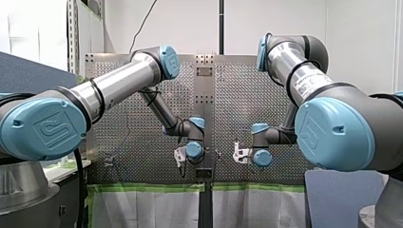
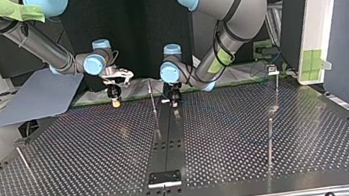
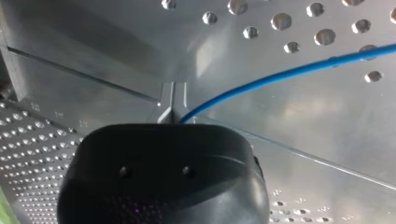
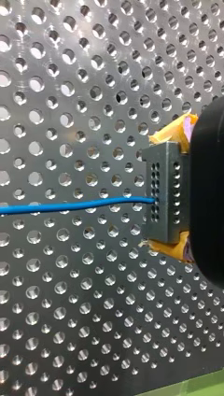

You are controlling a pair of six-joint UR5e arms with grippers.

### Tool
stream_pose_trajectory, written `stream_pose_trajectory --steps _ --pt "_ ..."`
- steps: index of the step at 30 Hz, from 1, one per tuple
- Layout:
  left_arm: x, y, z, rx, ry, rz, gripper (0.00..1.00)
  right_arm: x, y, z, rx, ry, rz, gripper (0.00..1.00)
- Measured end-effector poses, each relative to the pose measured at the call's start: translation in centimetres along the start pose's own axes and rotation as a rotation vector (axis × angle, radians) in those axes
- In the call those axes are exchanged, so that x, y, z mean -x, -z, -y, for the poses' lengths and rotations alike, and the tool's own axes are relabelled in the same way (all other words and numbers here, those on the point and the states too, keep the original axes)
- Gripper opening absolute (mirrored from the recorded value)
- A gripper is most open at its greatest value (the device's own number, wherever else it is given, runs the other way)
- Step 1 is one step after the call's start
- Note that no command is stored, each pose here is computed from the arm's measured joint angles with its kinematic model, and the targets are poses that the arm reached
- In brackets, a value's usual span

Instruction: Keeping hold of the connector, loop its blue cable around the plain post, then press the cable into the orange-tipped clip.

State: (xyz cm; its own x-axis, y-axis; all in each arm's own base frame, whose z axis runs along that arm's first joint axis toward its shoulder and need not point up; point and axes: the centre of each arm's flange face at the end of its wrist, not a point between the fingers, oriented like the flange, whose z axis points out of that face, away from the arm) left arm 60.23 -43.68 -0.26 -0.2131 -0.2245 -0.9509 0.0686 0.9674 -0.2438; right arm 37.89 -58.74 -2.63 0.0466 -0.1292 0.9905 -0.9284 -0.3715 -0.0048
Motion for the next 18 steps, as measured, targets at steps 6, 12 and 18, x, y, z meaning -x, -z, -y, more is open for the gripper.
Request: stream_pose_trajectory --steps 6,12,18 --pt "0.0 0.2 0.3 -0.006 -0.033 -0.002 0.48 0.0 0.0 -0.2 0.003 0.000 0.002 0.00" --pt "-0.4 0.6 0.9 -0.028 -0.075 -0.015 0.81 0.1 0.0 -0.4 0.006 -0.001 0.007 0.00" --pt "-1.0 1.5 1.2 -0.022 -0.140 -0.054 0.87 0.1 -0.1 -0.9 0.013 -0.005 0.013 0.00"
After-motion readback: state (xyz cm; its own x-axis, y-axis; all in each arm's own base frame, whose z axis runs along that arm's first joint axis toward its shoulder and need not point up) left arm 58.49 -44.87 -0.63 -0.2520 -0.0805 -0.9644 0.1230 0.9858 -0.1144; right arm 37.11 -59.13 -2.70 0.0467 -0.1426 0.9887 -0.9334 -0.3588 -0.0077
